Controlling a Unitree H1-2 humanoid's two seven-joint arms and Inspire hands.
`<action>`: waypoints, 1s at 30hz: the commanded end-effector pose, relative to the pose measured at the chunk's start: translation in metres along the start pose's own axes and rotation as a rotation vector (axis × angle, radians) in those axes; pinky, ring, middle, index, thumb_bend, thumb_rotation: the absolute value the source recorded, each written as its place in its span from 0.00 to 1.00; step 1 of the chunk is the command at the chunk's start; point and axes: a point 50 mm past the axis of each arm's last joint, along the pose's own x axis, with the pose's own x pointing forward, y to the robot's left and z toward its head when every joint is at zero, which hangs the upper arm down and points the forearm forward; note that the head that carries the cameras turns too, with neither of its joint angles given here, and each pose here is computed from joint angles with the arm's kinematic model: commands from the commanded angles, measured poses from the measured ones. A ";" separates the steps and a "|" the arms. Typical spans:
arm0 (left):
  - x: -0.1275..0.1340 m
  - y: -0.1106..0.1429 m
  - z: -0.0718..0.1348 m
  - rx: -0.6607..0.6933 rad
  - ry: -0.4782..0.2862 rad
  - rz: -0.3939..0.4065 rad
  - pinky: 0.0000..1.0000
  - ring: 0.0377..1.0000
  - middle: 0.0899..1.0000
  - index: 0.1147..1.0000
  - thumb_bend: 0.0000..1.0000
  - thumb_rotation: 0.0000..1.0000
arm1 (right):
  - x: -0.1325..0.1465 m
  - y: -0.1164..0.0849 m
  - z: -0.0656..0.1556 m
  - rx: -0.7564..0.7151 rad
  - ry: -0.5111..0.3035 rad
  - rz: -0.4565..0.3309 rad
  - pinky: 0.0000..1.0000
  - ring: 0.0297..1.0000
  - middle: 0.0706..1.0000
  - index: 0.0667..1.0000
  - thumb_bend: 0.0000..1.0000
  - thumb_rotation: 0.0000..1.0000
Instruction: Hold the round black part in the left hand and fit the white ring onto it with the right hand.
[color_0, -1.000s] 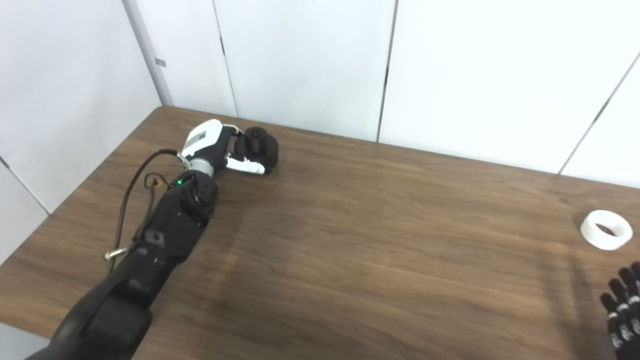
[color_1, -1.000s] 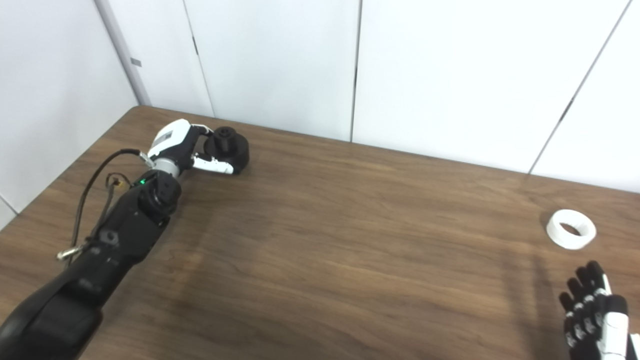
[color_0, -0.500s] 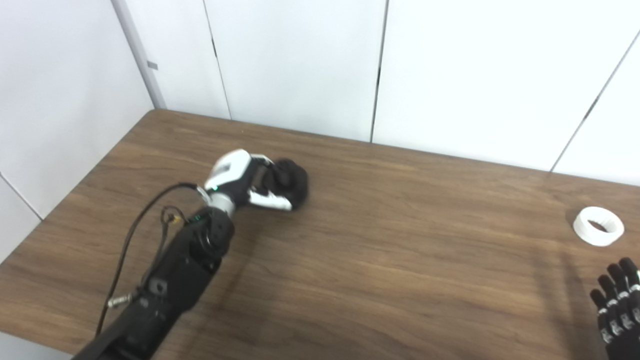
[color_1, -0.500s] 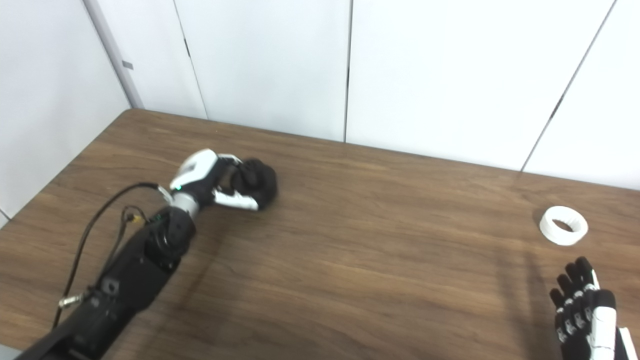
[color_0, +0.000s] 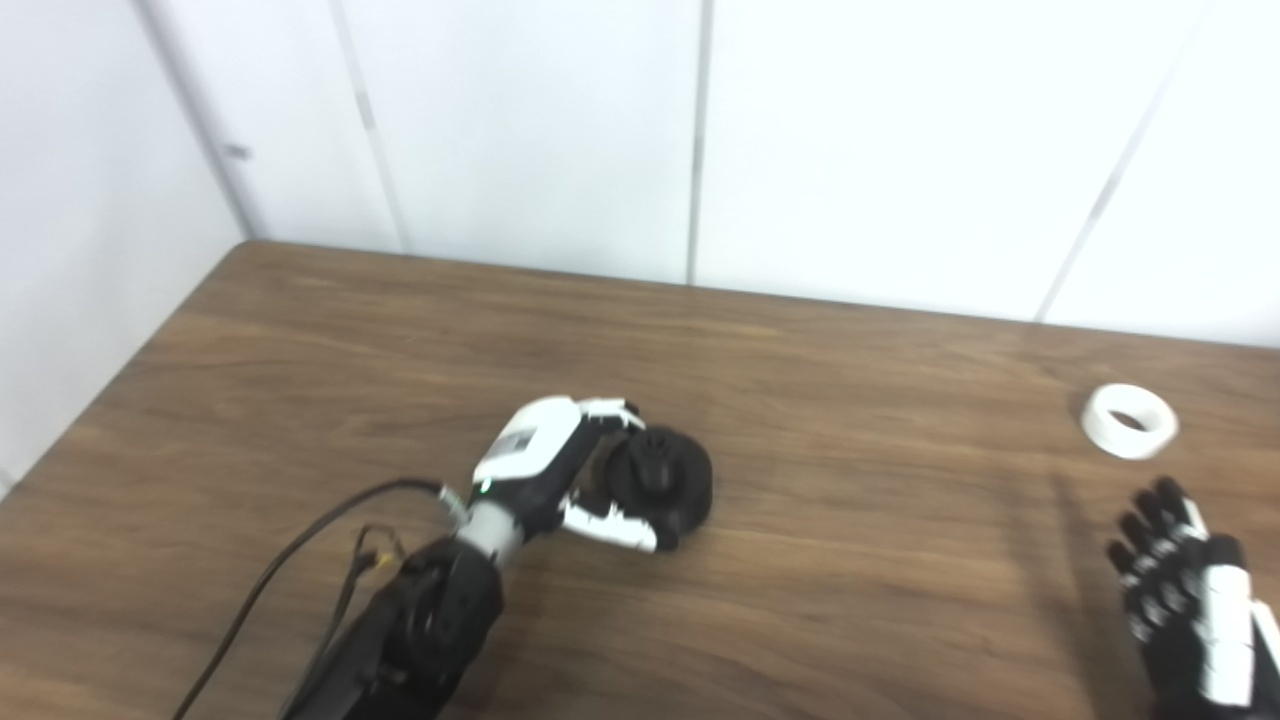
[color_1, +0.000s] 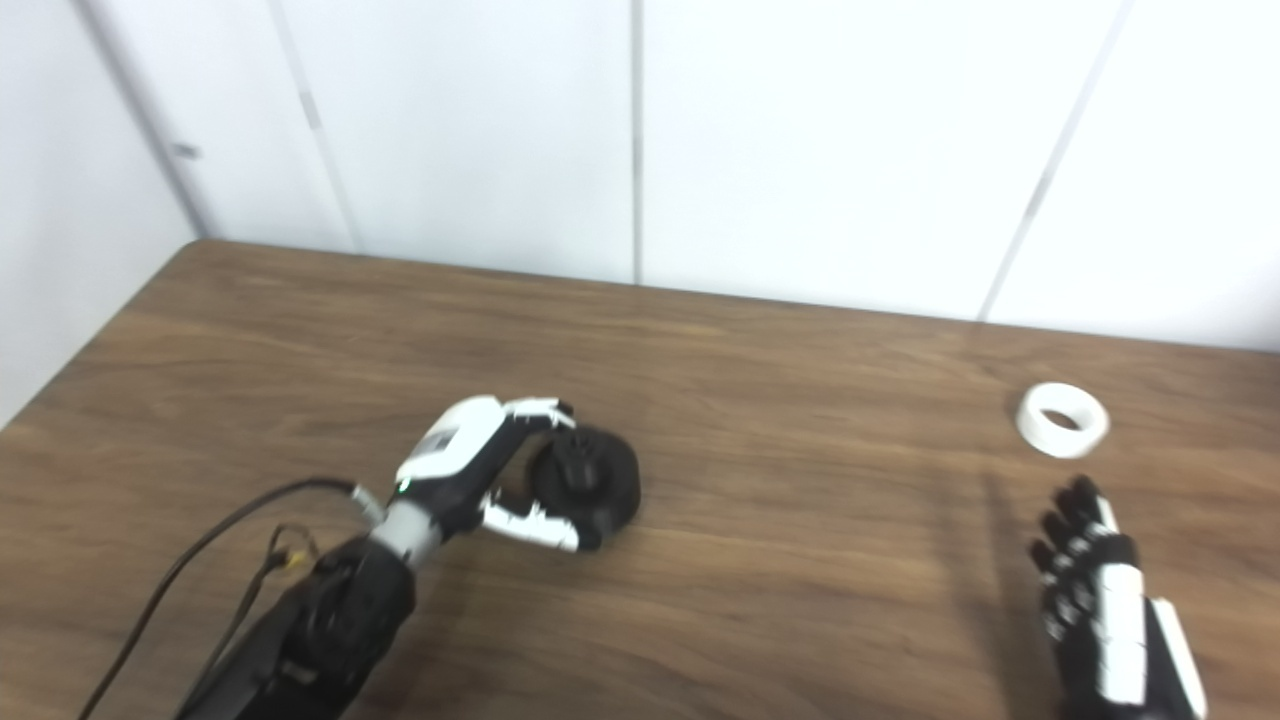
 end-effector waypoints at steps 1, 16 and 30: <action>-0.017 -0.022 0.003 -0.016 -0.016 -0.099 0.84 0.90 0.85 0.54 0.80 0.27 | 0.004 0.008 0.007 0.008 -0.073 0.002 1.00 1.00 1.00 0.99 0.61 0.96; -0.071 -0.050 0.025 0.002 -0.130 -0.165 0.84 0.90 0.85 0.57 0.81 0.30 | 0.007 0.023 0.009 0.001 -0.068 -0.004 0.98 1.00 0.99 0.97 0.61 0.96; -0.074 -0.065 0.047 0.006 -0.163 -0.160 0.91 0.90 0.85 0.57 0.81 0.30 | 0.011 0.025 0.014 0.011 -0.076 -0.002 0.99 1.00 1.00 0.96 0.63 0.93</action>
